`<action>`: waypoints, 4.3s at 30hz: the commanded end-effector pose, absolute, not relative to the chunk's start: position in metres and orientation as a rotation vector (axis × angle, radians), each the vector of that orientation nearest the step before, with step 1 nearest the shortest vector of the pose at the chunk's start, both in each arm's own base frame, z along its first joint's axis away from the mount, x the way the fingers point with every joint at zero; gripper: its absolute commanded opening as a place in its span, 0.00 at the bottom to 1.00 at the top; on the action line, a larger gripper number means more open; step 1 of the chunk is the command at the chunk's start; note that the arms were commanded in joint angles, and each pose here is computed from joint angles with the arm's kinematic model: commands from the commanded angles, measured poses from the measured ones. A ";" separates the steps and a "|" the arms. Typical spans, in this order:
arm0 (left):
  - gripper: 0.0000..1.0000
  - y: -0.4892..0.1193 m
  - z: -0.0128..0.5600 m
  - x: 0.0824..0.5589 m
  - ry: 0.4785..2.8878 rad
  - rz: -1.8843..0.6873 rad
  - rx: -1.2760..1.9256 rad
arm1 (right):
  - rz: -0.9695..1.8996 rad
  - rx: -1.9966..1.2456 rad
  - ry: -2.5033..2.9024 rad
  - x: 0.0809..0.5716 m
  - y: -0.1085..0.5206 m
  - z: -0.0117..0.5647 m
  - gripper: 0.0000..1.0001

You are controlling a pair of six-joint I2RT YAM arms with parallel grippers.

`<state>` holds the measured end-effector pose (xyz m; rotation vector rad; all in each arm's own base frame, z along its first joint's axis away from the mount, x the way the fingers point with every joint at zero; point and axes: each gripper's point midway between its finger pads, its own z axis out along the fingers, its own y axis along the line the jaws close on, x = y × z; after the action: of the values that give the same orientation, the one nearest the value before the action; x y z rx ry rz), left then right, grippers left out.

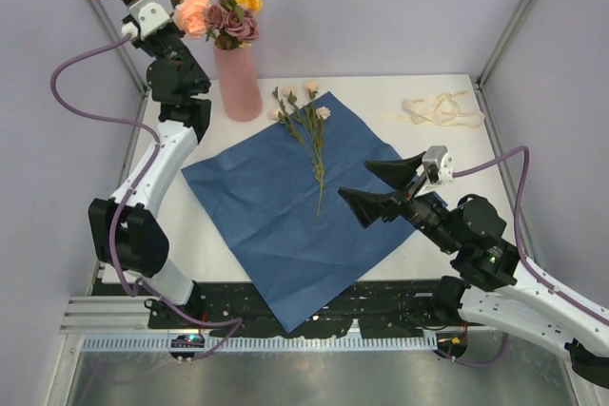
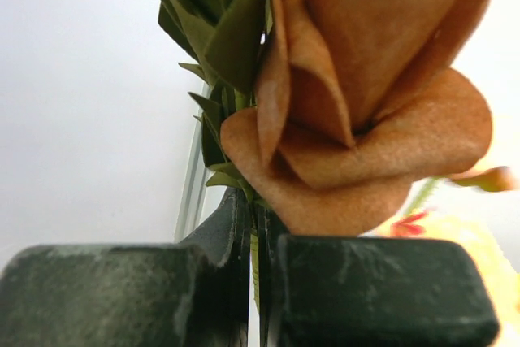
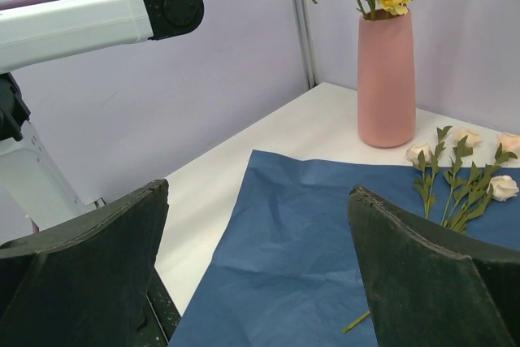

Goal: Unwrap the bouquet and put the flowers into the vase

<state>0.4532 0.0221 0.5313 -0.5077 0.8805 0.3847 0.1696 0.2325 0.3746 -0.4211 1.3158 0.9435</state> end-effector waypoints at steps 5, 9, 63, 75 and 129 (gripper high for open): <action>0.00 0.036 0.538 0.458 0.851 0.191 -0.594 | 0.947 -0.388 1.250 0.168 0.225 0.401 0.96; 0.00 0.032 0.542 0.472 0.831 0.161 -0.556 | 0.949 -0.382 1.242 0.167 0.223 0.404 0.95; 1.00 -0.076 0.367 0.506 1.349 -0.230 -0.013 | 1.003 -0.245 1.427 0.188 0.242 0.383 0.96; 1.00 -0.094 0.335 0.430 1.427 -0.455 -0.038 | 0.920 -0.026 1.631 0.221 0.248 0.321 0.95; 1.00 -0.104 0.273 0.206 1.668 -0.587 0.213 | 0.097 -0.165 2.465 0.363 0.293 0.023 0.27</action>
<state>0.2076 -0.1019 0.2592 0.1789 1.7043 -0.5906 0.3617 0.2921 0.0230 -0.1889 2.4550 0.1135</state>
